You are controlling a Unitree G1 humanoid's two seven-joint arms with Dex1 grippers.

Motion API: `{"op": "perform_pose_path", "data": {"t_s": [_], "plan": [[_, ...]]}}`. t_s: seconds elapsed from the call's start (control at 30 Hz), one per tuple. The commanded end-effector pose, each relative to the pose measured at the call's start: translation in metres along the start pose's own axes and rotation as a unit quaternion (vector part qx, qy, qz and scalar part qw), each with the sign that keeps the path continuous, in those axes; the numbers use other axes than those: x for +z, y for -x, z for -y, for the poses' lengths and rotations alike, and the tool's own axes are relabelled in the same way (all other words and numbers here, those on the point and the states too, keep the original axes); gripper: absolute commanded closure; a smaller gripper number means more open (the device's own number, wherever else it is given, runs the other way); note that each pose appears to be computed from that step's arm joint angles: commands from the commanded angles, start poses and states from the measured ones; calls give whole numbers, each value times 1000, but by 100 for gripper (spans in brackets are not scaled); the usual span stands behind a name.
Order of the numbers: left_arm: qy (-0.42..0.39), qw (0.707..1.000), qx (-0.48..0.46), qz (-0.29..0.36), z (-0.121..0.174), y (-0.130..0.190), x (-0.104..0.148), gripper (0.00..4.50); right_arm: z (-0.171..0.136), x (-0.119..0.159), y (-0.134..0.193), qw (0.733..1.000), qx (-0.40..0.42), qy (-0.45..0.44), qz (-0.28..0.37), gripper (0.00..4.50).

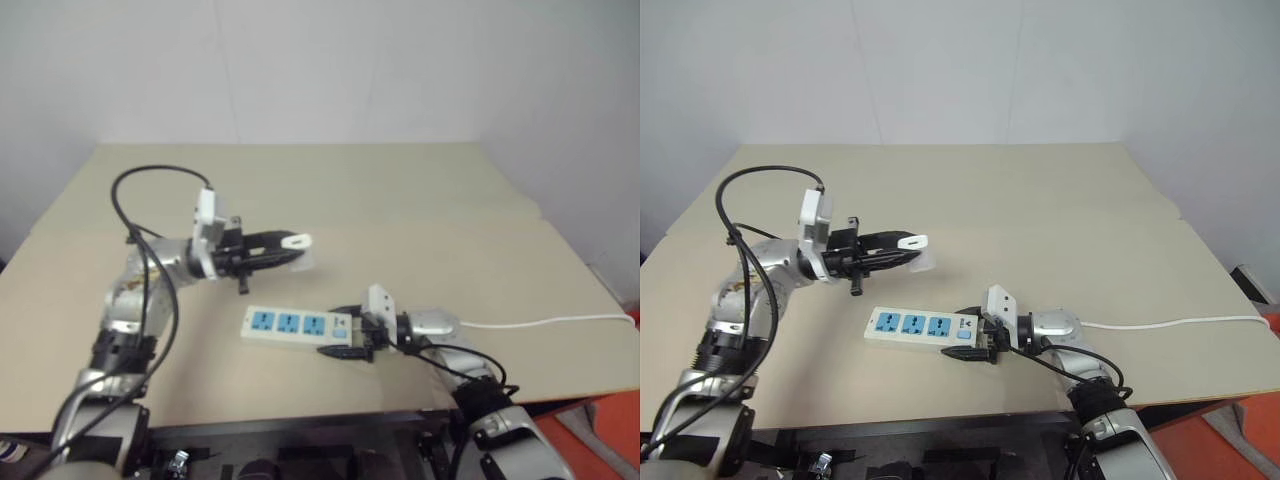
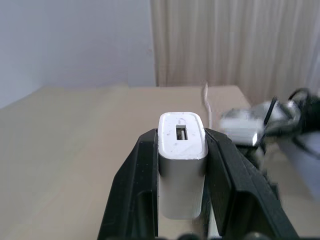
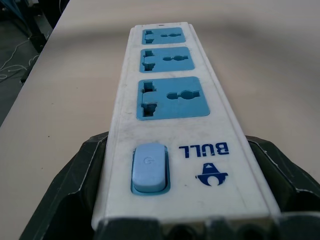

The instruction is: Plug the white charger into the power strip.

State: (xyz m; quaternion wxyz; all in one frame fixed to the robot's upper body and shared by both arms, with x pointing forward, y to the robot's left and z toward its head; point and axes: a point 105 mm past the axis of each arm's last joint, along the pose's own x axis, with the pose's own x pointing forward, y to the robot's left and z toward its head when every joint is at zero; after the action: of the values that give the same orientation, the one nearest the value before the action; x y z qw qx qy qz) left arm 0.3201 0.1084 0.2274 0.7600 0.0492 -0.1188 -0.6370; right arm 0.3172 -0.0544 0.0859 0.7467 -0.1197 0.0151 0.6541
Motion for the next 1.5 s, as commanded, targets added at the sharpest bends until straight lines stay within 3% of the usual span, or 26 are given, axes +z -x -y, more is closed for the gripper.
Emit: {"op": "perform_pose_path", "data": {"t_s": [0.03, 0.3, 0.7, 1.5], "plan": [[8, 999, -2, 31, 9, -6, 9, 352, 1, 11, -1, 1000, 3, 26, 11, 107], [77, 995, -49, 26, 25, -6, -15, 352, -5, 10, -4, 1000, 20, 22, 9, 107], [34, 988, -143, -55, 33, -1, -47, 352, -9, 9, -4, 999, 44, 19, 4, 107], [35, 987, -141, -65, 40, -2, -70, 352, -11, 8, 0, 999, 41, 18, 0, 107]]}}
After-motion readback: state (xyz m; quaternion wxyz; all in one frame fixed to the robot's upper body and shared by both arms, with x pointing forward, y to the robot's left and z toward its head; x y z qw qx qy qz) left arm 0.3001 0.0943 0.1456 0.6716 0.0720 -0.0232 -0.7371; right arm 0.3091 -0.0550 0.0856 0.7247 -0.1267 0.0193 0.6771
